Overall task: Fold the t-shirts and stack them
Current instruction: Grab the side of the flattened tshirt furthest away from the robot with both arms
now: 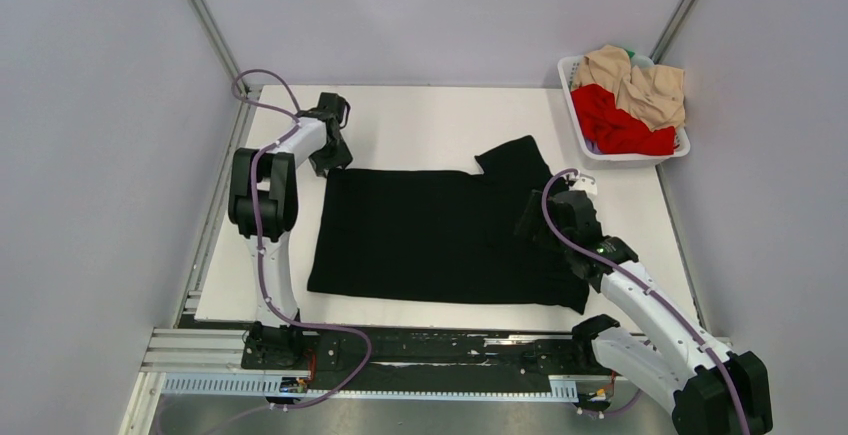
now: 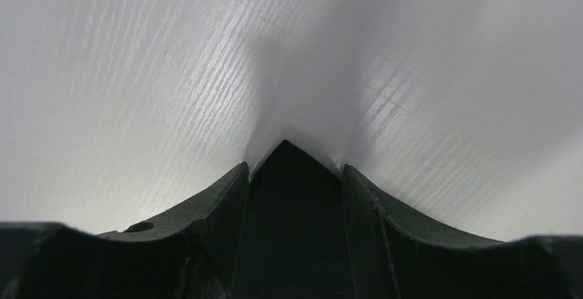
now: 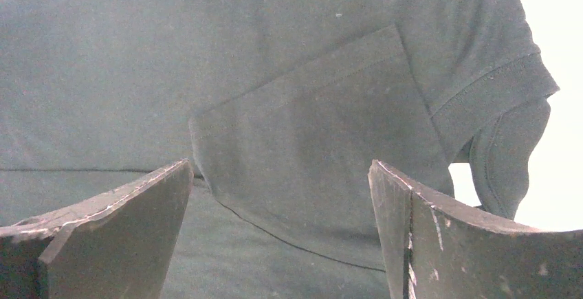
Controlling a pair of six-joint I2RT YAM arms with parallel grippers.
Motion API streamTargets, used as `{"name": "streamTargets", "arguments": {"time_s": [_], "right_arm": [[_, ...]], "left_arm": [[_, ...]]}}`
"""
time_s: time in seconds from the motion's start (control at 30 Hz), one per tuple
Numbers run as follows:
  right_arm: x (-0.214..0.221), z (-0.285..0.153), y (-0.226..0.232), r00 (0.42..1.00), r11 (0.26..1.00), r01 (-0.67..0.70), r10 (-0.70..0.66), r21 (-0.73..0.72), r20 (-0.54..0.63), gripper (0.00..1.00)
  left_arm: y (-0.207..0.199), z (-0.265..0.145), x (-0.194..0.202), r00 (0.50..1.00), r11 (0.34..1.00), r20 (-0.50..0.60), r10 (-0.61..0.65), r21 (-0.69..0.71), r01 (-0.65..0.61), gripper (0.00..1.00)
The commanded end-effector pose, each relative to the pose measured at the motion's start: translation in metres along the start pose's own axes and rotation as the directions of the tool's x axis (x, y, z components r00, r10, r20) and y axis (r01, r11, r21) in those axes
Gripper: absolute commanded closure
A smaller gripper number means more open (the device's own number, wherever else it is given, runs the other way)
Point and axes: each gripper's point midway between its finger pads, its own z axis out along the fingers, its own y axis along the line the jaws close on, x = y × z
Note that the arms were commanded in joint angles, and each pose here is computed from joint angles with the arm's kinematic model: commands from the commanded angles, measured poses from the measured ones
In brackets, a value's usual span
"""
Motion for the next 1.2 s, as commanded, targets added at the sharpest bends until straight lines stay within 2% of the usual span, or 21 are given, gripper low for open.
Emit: {"name": "streamTargets", "arguments": {"time_s": [0.0,0.07,0.23,0.4,0.57,0.6,0.9,1.03,1.17], "right_arm": [[-0.009,-0.001,0.005,0.999,1.0,0.002,-0.001,-0.026,0.039,0.0],[-0.009,0.0,0.005,0.999,1.0,0.003,-0.002,-0.026,0.037,0.0],[-0.008,0.0,0.004,0.999,1.0,0.003,-0.002,-0.024,0.034,0.0],[-0.008,0.002,0.005,1.0,1.0,0.004,-0.004,-0.021,0.029,0.0],[-0.008,0.003,0.005,1.0,1.0,0.007,-0.007,-0.016,0.023,0.0],[-0.009,0.003,0.005,1.0,1.0,0.01,-0.01,-0.014,0.025,0.0],[-0.034,0.023,0.0,0.999,0.993,-0.011,0.006,0.115,0.05,0.0],[-0.075,0.049,0.015,0.998,0.986,0.018,-0.027,0.166,0.048,0.0],[-0.123,0.093,0.02,0.999,0.966,0.005,-0.017,0.258,0.045,0.03]], "left_arm": [[0.014,0.006,0.036,0.995,0.999,-0.101,-0.001,-0.041,-0.003,0.43],[0.013,0.007,0.036,0.995,0.999,-0.102,-0.005,-0.037,0.001,0.48],[0.01,0.008,0.033,0.994,0.999,-0.106,0.005,-0.037,-0.009,0.52],[0.011,0.006,0.03,0.995,0.999,-0.103,0.012,-0.046,-0.017,0.71],[0.016,0.005,0.032,0.993,0.997,-0.117,0.022,-0.065,-0.03,0.96],[0.017,0.004,0.033,0.992,0.997,-0.12,0.025,-0.069,-0.033,0.99],[0.019,-0.006,0.028,0.994,0.997,-0.098,0.045,-0.054,-0.051,1.0],[0.018,-0.006,0.029,0.993,0.996,-0.094,0.075,-0.034,-0.078,1.0],[0.016,-0.004,0.033,0.992,0.996,-0.097,0.082,-0.011,-0.084,1.0]]}}
